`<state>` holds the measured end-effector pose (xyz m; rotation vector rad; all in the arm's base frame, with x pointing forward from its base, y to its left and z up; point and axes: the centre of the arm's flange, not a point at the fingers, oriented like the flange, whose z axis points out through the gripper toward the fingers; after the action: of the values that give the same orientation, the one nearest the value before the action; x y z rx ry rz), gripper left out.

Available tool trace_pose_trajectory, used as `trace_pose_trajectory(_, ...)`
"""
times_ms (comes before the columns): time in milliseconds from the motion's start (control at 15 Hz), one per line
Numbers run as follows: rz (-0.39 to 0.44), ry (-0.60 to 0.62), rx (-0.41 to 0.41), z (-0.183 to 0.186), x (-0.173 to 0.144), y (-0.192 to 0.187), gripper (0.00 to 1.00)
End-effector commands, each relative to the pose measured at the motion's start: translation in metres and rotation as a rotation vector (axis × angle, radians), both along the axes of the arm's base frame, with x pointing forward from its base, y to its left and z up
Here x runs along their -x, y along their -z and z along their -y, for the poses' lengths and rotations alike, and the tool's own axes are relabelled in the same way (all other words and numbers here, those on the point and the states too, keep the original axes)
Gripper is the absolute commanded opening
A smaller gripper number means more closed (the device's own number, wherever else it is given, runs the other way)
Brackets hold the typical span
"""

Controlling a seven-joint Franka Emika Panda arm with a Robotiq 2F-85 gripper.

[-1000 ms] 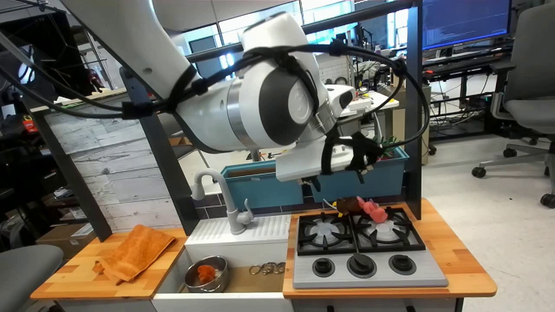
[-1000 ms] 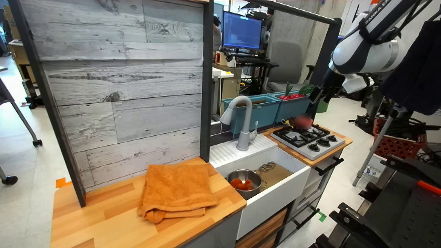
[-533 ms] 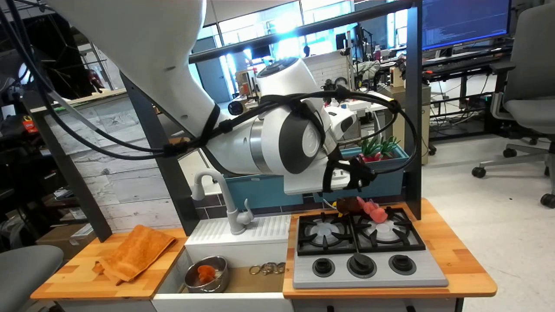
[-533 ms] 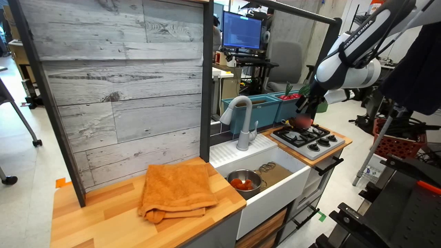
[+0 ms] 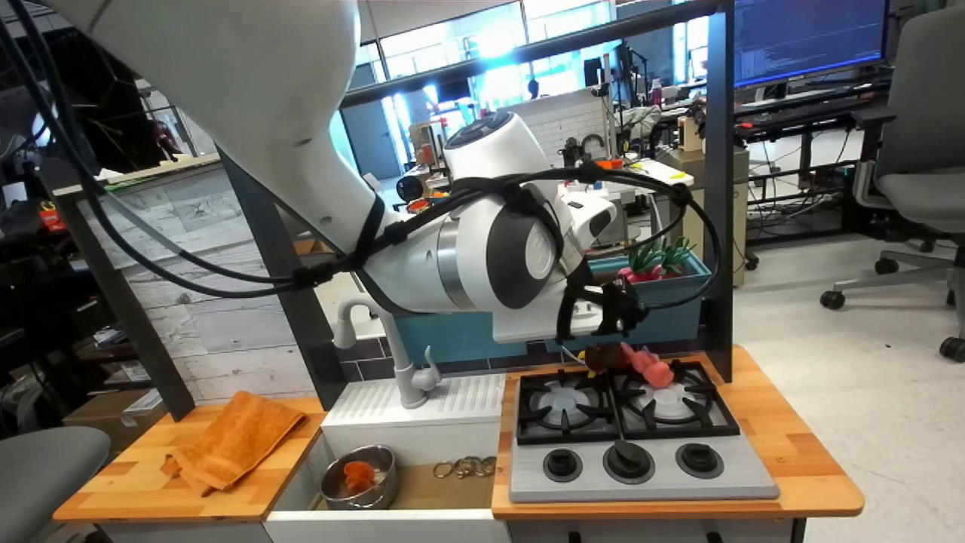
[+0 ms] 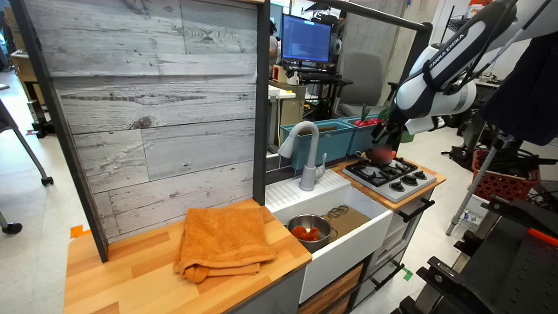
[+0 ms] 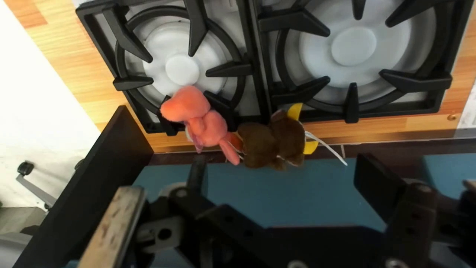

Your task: Wipe the left side of the counter with the orange towel, place the plush toys on the stove inside the silver pot in the sink

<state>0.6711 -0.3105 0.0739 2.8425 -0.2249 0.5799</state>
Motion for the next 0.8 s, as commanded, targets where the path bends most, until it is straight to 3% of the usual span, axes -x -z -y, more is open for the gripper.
trace_pose_trajectory(0,0.004,0.079,0.051,-0.006,-0.046,0.034,1.0)
trace_pose_trajectory(533,-0.036,0.179,0.111,-0.018,-0.085,0.075,1.0)
trace_pose_trajectory(600,-0.04,0.192,0.115,-0.014,-0.086,0.078,0.95)
trace_pose_trajectory(667,-0.046,0.203,0.12,-0.011,-0.087,0.081,0.74)
trace_pose_trajectory(733,-0.05,0.216,0.127,-0.007,-0.088,0.083,0.71)
